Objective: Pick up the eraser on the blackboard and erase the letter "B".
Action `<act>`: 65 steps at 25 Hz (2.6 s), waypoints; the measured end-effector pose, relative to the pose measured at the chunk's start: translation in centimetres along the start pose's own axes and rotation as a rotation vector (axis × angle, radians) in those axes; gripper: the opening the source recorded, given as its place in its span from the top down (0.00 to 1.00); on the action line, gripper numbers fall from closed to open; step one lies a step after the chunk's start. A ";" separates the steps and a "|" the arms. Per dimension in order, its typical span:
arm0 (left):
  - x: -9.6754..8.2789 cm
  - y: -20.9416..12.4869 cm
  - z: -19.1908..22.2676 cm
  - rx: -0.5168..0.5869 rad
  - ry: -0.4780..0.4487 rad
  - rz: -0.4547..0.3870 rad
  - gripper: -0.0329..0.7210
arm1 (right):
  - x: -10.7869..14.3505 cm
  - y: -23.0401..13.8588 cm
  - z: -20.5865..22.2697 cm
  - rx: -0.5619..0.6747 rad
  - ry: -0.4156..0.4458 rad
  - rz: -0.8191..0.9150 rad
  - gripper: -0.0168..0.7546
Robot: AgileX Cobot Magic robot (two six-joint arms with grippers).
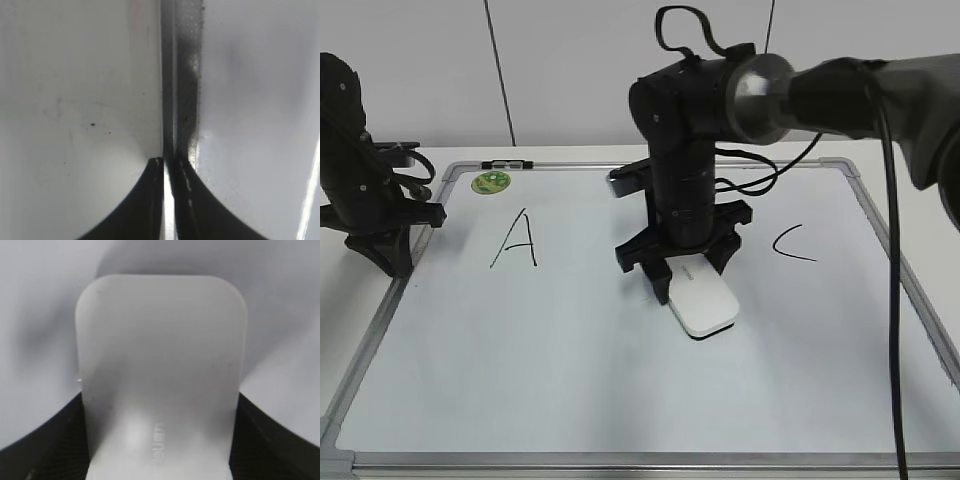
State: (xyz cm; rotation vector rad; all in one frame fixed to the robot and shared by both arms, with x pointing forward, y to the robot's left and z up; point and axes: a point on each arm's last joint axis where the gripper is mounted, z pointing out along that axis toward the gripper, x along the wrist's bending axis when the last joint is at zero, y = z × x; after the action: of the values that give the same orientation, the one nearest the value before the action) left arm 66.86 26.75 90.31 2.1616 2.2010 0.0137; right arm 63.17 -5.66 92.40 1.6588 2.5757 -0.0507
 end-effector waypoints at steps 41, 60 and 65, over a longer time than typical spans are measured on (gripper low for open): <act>0.0 0.0 0.0 0.000 0.003 0.002 0.91 | -17.4 -11.7 -4.7 0.018 0.042 0.405 0.31; 0.0 0.0 0.0 0.000 0.003 0.002 0.91 | -17.8 -11.5 -4.3 0.000 0.055 0.392 0.31; 0.0 0.0 0.0 0.000 0.003 0.002 0.91 | -18.0 -11.3 -4.3 -0.031 0.046 0.389 0.31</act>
State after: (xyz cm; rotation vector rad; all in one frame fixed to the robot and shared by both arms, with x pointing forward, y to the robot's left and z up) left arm 66.86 26.78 90.31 2.1649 2.2004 0.0171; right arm 60.11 -26.33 98.01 2.1354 2.2201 0.0504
